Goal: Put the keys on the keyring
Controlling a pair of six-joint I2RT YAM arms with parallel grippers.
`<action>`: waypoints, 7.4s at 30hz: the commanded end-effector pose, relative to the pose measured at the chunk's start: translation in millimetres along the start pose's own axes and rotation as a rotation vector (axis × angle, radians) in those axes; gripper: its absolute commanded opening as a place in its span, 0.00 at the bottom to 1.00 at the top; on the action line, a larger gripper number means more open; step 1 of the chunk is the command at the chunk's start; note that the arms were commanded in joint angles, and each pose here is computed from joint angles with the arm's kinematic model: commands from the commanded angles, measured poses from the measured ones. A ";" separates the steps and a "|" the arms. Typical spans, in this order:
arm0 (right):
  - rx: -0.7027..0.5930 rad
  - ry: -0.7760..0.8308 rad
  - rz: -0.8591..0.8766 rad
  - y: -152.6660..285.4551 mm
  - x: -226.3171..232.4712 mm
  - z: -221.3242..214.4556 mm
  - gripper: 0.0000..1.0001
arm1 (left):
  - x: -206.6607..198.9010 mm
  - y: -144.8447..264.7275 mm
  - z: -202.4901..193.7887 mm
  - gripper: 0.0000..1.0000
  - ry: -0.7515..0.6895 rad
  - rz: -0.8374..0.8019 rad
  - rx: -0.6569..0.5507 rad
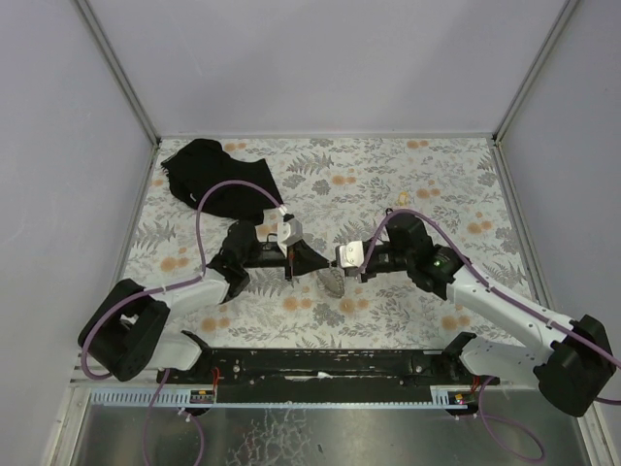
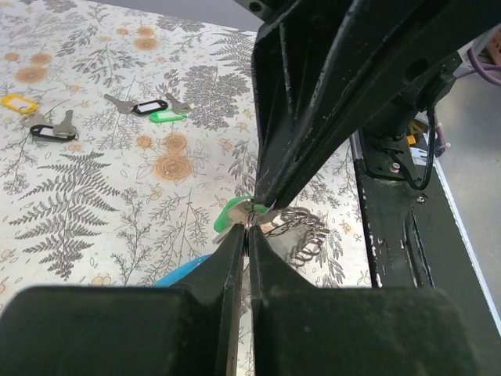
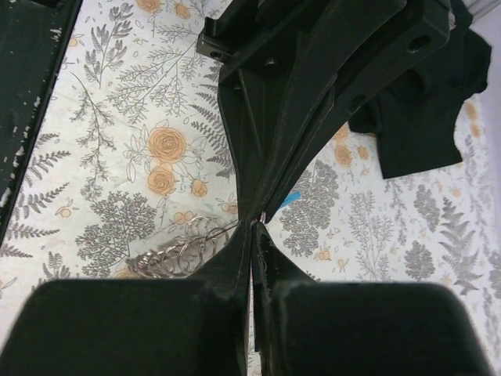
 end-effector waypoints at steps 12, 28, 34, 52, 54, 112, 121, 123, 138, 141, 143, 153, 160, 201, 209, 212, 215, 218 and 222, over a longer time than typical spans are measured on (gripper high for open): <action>-0.049 0.184 -0.055 -1.8 12.0 -9.5 0.00 | 13.5 19.9 26.4 0.00 0.161 0.262 -0.296; -0.084 0.150 -0.022 -11.3 19.8 -14.4 0.00 | 12.0 17.0 30.7 0.00 0.217 0.306 -0.424; -0.090 0.138 -0.062 -5.7 8.7 -2.7 0.00 | 8.6 19.1 24.6 0.04 0.198 0.299 -0.398; -0.115 0.056 -0.080 -1.9 -8.3 18.3 0.00 | -25.5 32.9 1.2 0.35 -0.042 0.199 -0.160; -0.114 0.041 -0.080 -2.0 -10.3 20.0 0.00 | -30.5 30.0 0.0 0.35 -0.069 0.173 -0.142; -0.114 -0.147 -0.167 -4.7 -26.3 23.5 0.00 | -27.0 2.5 -20.9 0.30 0.192 0.358 -0.198; -0.050 -0.169 -0.192 -0.9 -27.5 14.7 0.00 | -21.3 8.2 -28.0 0.05 0.153 0.410 -0.149; -0.025 -0.186 -0.217 0.7 -29.7 10.3 0.00 | -20.9 11.1 -26.0 0.03 0.139 0.423 -0.147; 0.115 -0.311 -0.496 17.4 -51.4 -20.4 0.28 | -16.7 20.0 -21.8 0.00 0.145 0.521 -0.010; 0.074 -0.265 -0.468 16.5 -45.2 -16.1 0.32 | -16.4 20.3 -20.7 0.00 0.152 0.531 0.010; 0.016 -0.203 -0.368 10.8 -32.3 -7.4 0.32 | -16.7 20.3 -19.2 0.00 0.156 0.532 0.018; -0.203 0.012 -0.167 -10.1 -0.7 9.5 0.34 | -19.4 19.0 -16.3 0.00 0.156 0.518 0.045; -0.218 0.057 -0.167 -18.1 -5.4 9.3 0.32 | -19.7 17.2 -16.9 0.00 0.160 0.510 0.055; -0.034 0.195 -0.227 -37.0 -10.4 -10.9 0.31 | -25.2 11.6 -9.4 0.00 0.172 0.470 0.049; -0.057 0.147 -0.250 -32.8 -14.5 -2.1 0.22 | -24.4 14.8 -15.4 0.00 0.170 0.481 0.062; -0.060 0.129 -0.270 -28.9 -16.4 0.6 0.21 | -24.2 16.1 -16.2 0.00 0.168 0.486 0.062; -0.057 0.118 -0.292 -24.9 -19.1 2.9 0.20 | -23.9 17.1 -17.9 0.00 0.167 0.491 0.064; -0.056 0.112 -0.297 -22.7 -19.7 4.2 0.20 | -23.3 17.5 -18.9 0.00 0.166 0.493 0.066; -0.057 0.097 -0.294 -23.3 -20.2 5.3 0.17 | -23.7 17.6 -18.6 0.00 0.164 0.491 0.061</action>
Point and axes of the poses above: each gripper's point midway between its finger pads, its own y axis back along the fingers, its own x axis along the line the jaws close on, z = x × y, the point moved 3 cm from there along y, back along the fingers, and after that the axes turned 6 degrees about y, right-handed, at the moved point
